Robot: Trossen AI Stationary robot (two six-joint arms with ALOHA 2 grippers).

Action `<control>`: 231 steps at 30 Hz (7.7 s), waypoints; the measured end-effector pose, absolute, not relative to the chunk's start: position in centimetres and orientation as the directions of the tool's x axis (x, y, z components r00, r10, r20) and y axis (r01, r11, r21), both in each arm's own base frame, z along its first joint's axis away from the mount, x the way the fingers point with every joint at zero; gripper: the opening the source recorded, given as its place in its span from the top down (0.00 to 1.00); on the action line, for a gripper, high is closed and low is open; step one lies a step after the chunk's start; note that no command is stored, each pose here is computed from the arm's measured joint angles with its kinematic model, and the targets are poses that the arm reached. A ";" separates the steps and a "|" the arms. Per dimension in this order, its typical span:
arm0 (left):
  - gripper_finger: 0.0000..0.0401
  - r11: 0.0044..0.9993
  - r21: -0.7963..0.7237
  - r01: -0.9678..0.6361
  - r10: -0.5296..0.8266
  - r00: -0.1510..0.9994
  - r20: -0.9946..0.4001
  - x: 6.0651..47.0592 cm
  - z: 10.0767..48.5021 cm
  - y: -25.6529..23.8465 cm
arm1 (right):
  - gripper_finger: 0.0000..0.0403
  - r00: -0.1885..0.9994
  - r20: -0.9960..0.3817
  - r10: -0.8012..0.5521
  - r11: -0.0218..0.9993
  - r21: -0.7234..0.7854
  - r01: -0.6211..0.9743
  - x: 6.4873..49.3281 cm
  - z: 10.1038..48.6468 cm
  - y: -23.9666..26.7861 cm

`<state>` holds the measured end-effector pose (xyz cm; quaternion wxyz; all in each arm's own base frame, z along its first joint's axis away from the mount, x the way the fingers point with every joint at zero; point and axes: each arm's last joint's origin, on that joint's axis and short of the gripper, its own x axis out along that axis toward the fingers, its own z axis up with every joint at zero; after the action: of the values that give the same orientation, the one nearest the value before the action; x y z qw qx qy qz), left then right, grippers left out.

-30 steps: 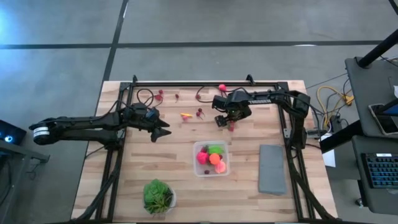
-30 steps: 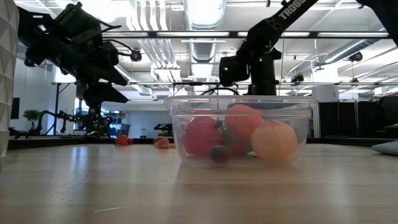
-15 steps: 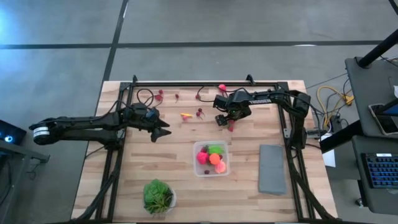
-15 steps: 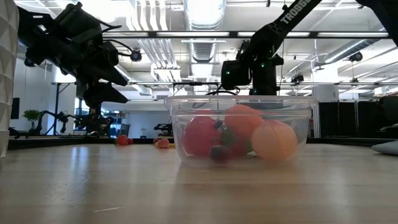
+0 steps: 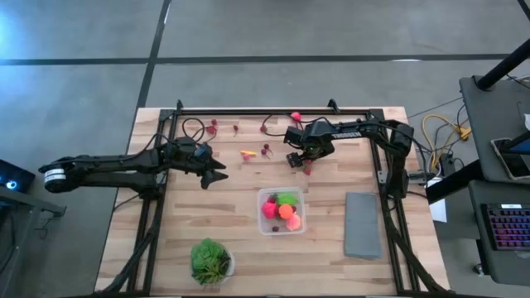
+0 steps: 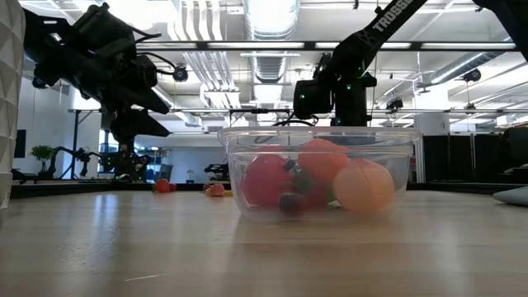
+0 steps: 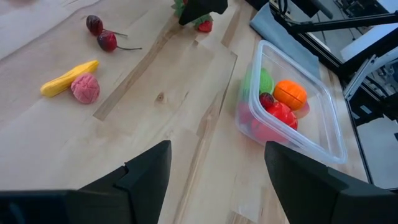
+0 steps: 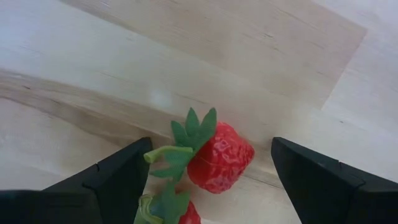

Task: Pick and placing Produce into tupperware
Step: Put the red strawberry into the transparent bin, then put the strawberry into the transparent bin

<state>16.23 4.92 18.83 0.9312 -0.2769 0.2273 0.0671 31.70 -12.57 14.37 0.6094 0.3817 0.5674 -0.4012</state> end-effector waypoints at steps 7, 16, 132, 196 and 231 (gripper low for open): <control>0.39 0.838 -0.485 -0.251 -0.001 0.887 -0.461 16.2 18.8 4.9 | 0.19 0.050 -0.998 -0.048 0.376 0.029 0.926 31.8 14.4 -12.6; 0.39 0.838 -0.485 -0.251 -0.001 0.887 -0.461 16.2 18.8 4.9 | 0.28 0.054 -0.997 -0.050 0.377 0.031 0.926 31.9 14.4 -12.6; 0.39 0.835 -0.510 -0.206 -0.057 0.890 -0.453 16.2 18.8 4.8 | 0.40 -0.067 -0.997 0.040 0.485 -0.039 0.873 33.3 18.6 -6.7; 0.39 0.837 -0.508 -0.205 -0.057 0.890 -0.453 16.2 18.8 4.8 | 0.61 0.155 -0.983 0.100 0.487 0.184 0.854 33.5 17.6 -8.0; 0.39 0.848 -0.490 -0.203 -0.013 0.916 -0.402 16.5 19.4 5.0 | 0.52 0.368 -0.929 0.026 0.732 0.269 0.626 37.0 26.5 5.0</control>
<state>16.54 4.96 19.37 0.9403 -0.2713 0.1990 0.0507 36.97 5.01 26.54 0.7670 0.3094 0.5271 -0.1954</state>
